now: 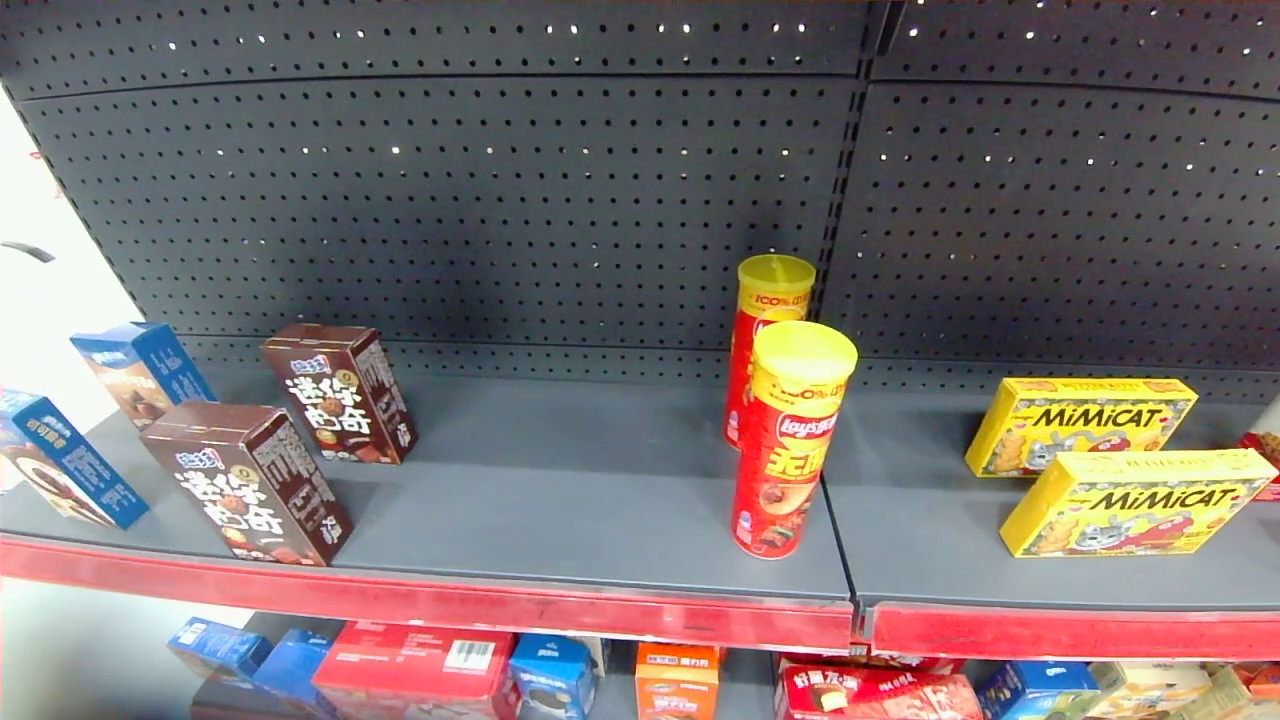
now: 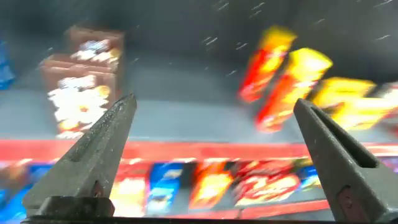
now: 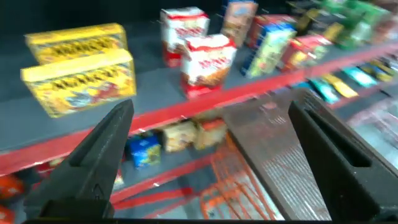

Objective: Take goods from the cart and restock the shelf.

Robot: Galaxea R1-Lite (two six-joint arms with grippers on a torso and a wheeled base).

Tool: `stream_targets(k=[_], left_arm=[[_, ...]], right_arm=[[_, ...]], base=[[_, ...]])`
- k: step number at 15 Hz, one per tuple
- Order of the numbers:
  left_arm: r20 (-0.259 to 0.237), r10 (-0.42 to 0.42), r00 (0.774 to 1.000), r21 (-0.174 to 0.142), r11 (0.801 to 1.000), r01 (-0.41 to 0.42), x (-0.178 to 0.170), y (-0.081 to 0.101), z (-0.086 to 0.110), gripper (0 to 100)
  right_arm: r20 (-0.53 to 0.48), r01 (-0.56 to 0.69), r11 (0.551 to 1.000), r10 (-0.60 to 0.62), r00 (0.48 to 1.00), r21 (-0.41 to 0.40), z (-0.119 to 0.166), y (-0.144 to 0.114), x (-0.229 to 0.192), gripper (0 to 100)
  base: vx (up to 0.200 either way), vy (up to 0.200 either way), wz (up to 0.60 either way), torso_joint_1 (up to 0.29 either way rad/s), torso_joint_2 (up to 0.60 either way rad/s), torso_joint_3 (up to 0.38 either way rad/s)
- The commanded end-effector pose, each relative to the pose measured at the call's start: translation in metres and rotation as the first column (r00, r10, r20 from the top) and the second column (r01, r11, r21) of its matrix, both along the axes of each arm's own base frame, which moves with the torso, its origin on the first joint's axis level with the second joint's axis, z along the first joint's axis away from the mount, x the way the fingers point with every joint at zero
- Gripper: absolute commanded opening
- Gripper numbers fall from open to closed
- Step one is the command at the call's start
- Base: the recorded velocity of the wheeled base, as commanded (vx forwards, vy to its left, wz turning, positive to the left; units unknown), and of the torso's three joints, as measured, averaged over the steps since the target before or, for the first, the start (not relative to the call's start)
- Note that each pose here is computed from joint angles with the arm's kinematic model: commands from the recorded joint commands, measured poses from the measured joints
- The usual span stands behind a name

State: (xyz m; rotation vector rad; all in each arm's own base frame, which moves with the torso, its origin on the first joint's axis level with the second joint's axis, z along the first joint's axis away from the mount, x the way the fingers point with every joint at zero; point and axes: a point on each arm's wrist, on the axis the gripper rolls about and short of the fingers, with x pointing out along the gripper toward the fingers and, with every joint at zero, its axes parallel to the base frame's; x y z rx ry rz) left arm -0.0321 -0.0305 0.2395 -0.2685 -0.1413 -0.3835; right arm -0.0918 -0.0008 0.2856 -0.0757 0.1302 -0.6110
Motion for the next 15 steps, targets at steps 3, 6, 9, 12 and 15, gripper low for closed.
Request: stream_targets(k=[3,6,9,12,15], left_arm=[[0.167,-0.347,0.923,-0.029,0.934,0.356,-0.022,0.010,0.021,100],[0.182,-0.491,0.852,-0.032,0.863,0.505,-0.033,0.020,0.025,100],[0.166,-0.370,0.914,-0.020,0.925,0.378,-0.044,0.012,0.012,100],[0.143,-0.195,0.970,0.051,0.980,0.190,-0.036,0.024,-0.007,100],[-0.001,0.090,0.996,0.149,0.985,-0.088,-0.033,0.042,-0.059,100]], right_arm=[[0.009,0.147,0.989,-0.147,0.989,-0.004,-0.003,0.017,-0.011,100],[0.020,0.232,0.973,-0.232,0.972,-0.007,-0.003,0.027,-0.012,100],[0.035,0.309,0.951,-0.309,0.951,-0.010,-0.005,0.037,-0.015,100],[0.030,0.361,0.931,-0.360,0.933,-0.053,0.000,0.047,-0.019,100],[0.019,0.397,0.916,-0.397,0.918,-0.055,-0.001,0.052,-0.019,100]], base=[[0.000,0.000,0.00,0.000,0.00,0.000],[0.000,0.000,0.00,0.000,0.00,0.000],[0.000,0.000,0.00,0.000,0.00,0.000],[0.000,0.000,0.00,0.000,0.00,0.000],[0.000,0.000,0.00,0.000,0.00,0.000]])
